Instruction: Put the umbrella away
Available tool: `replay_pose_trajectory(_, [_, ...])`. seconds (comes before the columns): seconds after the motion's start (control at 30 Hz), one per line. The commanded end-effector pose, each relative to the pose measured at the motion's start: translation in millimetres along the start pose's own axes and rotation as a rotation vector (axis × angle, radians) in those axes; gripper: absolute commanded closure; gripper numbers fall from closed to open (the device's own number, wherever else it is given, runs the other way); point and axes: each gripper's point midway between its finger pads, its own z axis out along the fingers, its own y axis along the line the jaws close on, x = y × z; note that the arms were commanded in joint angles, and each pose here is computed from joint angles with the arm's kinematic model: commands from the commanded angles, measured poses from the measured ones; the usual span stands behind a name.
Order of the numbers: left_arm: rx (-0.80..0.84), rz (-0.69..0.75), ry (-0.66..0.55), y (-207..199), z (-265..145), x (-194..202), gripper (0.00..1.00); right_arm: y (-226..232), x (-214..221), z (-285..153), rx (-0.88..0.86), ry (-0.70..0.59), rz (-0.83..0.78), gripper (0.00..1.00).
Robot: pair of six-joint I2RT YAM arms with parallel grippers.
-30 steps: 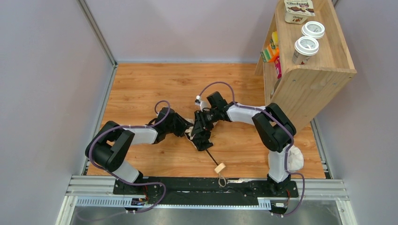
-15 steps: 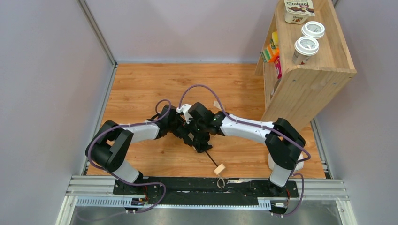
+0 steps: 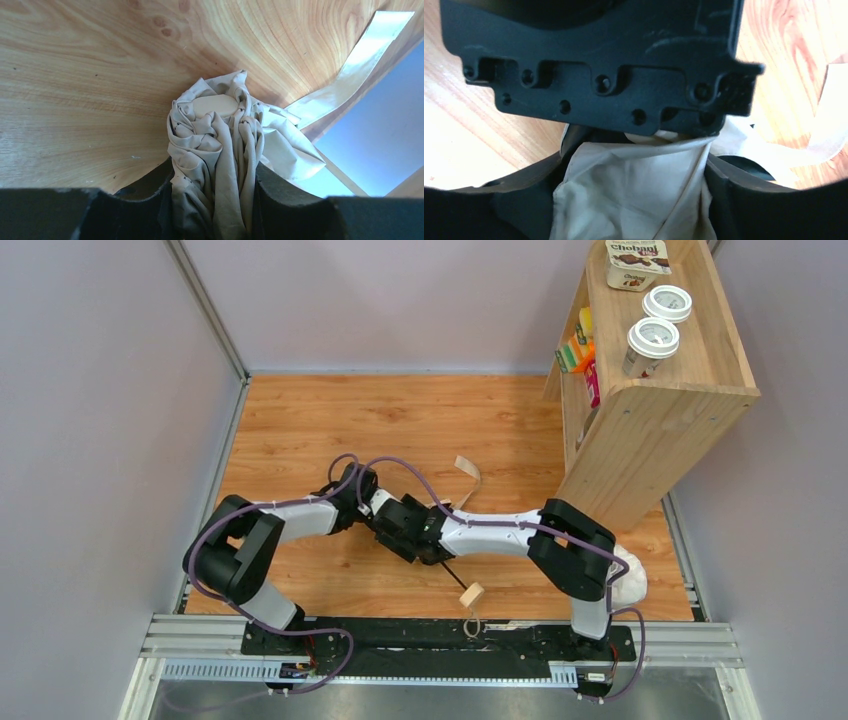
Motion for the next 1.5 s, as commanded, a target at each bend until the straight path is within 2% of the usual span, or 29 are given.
replay_pose_trajectory(0.0, [-0.109,-0.003,0.036,27,4,12,1.0,-20,-12,10,0.149,-0.01,-0.028,0.38])
replay_pose_trajectory(0.07, [-0.136,0.004,0.021,31,3,11,1.0,-22,-10,14,0.177,0.007,-0.028,0.54])
replay_pose_trajectory(0.1, [-0.135,0.012,0.014,31,3,11,1.0,-24,-8,16,0.194,0.015,-0.021,0.69])
replay_pose_trajectory(0.13, [-0.139,0.01,0.013,32,3,10,1.0,-24,-6,17,0.199,0.019,-0.018,0.76])
replay_pose_trajectory(0.17, [-0.144,0.006,0.01,33,3,10,1.0,-24,-5,17,0.196,0.015,-0.014,0.9])
replay_pose_trajectory(0.2, [-0.131,0.014,0.01,32,4,9,1.0,-22,-4,17,0.19,0.006,-0.012,1.0])
replay_pose_trajectory(0.23, [-0.133,0.033,0.0,33,4,8,1.0,-19,-2,18,0.172,-0.007,0.029,1.0])
replay_pose_trajectory(0.3, [-0.129,0.074,-0.019,33,4,4,0.93,-15,6,21,0.095,-0.006,0.074,1.0])
replay_pose_trajectory(0.33, [-0.12,0.092,-0.026,31,2,3,0.72,-8,9,23,0.017,-0.012,0.094,1.0])
replay_pose_trajectory(0.37, [-0.114,0.101,-0.039,31,1,1,0.61,-3,10,24,-0.055,-0.031,0.117,1.0])
replay_pose_trajectory(0.4, [-0.085,0.111,-0.047,28,2,0,0.35,2,10,22,-0.115,-0.052,0.136,1.0])
replay_pose_trajectory(0.43, [-0.069,0.127,-0.052,30,1,0,0.25,5,12,21,-0.186,-0.061,0.164,1.0])
replay_pose_trajectory(0.5, [-0.058,0.145,-0.061,29,1,-1,0.23,22,8,14,-0.396,-0.083,0.212,1.0])
replay_pose_trajectory(0.67, [-0.091,0.193,-0.065,36,-1,-3,0.23,32,-7,-9,-0.753,-0.11,0.359,1.0])
replay_pose_trajectory(0.8, [-0.072,0.224,-0.086,36,-2,-5,0.22,32,-19,-20,-0.906,-0.109,0.455,1.0])
replay_pose_trajectory(0.93, [-0.045,0.225,-0.064,35,5,-1,0.22,20,-35,-32,-1.037,-0.179,0.537,1.0])
replay_pose_trajectory(1.0, [-0.049,0.219,-0.06,42,10,0,0.24,16,-39,-37,-1.077,-0.177,0.539,1.0])
replay_pose_trajectory(1.07, [-0.024,0.221,-0.065,40,12,-1,0.34,16,-42,-40,-1.104,-0.172,0.525,1.0])
replay_pose_trajectory(1.1, [-0.007,0.224,-0.073,38,13,-2,0.47,16,-44,-42,-1.116,-0.18,0.509,1.0])
replay_pose_trajectory(1.13, [0.0,0.23,-0.077,36,14,-4,0.54,16,-40,-42,-1.122,-0.155,0.512,1.0])
replay_pose_trajectory(1.17, [0.016,0.238,-0.082,31,14,-4,0.65,17,-40,-45,-1.138,-0.152,0.506,1.0])
replay_pose_trajectory(1.2, [0.022,0.244,-0.081,28,15,-5,0.69,15,-40,-44,-1.134,-0.151,0.507,1.0])
replay_pose_trajectory(1.23, [0.018,0.248,-0.078,28,15,-4,0.81,15,-40,-45,-1.14,-0.152,0.509,1.0])
replay_pose_trajectory(1.27, [0.021,0.251,-0.076,26,16,-4,0.88,15,-40,-46,-1.14,-0.149,0.509,1.0])
replay_pose_trajectory(1.37, [0.045,0.241,-0.071,20,17,-3,1.0,8,-40,-40,-1.055,-0.135,0.519,1.0])
replay_pose_trajectory(1.4, [0.051,0.24,-0.067,18,16,-3,1.0,3,-38,-36,-1.003,-0.118,0.532,0.95])
replay_pose_trajectory(1.47, [0.057,0.227,-0.062,16,14,-1,1.0,-6,-35,-30,-0.902,-0.088,0.541,0.73])
